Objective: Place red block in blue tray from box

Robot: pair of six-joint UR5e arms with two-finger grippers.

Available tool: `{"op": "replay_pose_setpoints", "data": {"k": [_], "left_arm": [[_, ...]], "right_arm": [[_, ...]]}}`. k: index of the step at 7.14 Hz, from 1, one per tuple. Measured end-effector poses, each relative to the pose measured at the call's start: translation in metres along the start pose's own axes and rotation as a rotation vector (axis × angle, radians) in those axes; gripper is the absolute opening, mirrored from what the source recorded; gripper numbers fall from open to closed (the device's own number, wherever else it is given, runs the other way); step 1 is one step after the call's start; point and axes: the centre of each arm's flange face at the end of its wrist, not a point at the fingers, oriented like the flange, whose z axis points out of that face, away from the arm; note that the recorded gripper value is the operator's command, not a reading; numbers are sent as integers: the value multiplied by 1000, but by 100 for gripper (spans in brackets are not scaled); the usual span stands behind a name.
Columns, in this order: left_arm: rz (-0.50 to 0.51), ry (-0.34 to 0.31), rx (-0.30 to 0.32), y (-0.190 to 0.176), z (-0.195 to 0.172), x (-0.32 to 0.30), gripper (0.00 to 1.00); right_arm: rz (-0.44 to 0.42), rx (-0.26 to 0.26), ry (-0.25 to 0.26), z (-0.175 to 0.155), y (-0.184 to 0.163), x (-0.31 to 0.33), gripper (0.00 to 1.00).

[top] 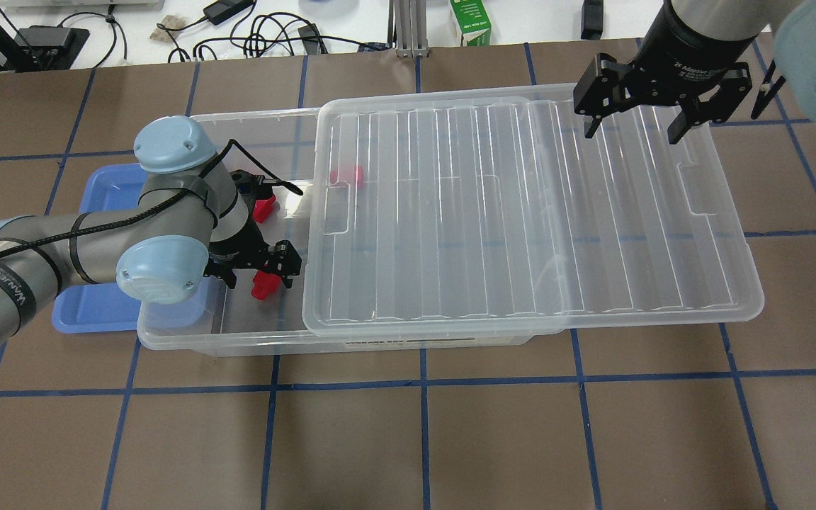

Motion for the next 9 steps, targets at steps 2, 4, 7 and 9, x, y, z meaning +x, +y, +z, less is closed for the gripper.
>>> {"op": "replay_pose_setpoints", "data": {"k": [2, 4, 7, 9], "left_arm": [[-3, -2, -12, 0, 7, -1, 98], [-4, -3, -16, -1, 14, -3, 98], [-6, -6, 35, -12, 18, -8, 93], [-9, -6, 48, -18, 29, -9, 84]], "right_arm": [[0, -2, -1, 0, 1, 0, 100], [-1, -3, -2, 0, 1, 0, 100], [-2, -5, 0, 0, 1, 0, 100], [-2, -6, 3, 1, 1, 0, 100]]}}
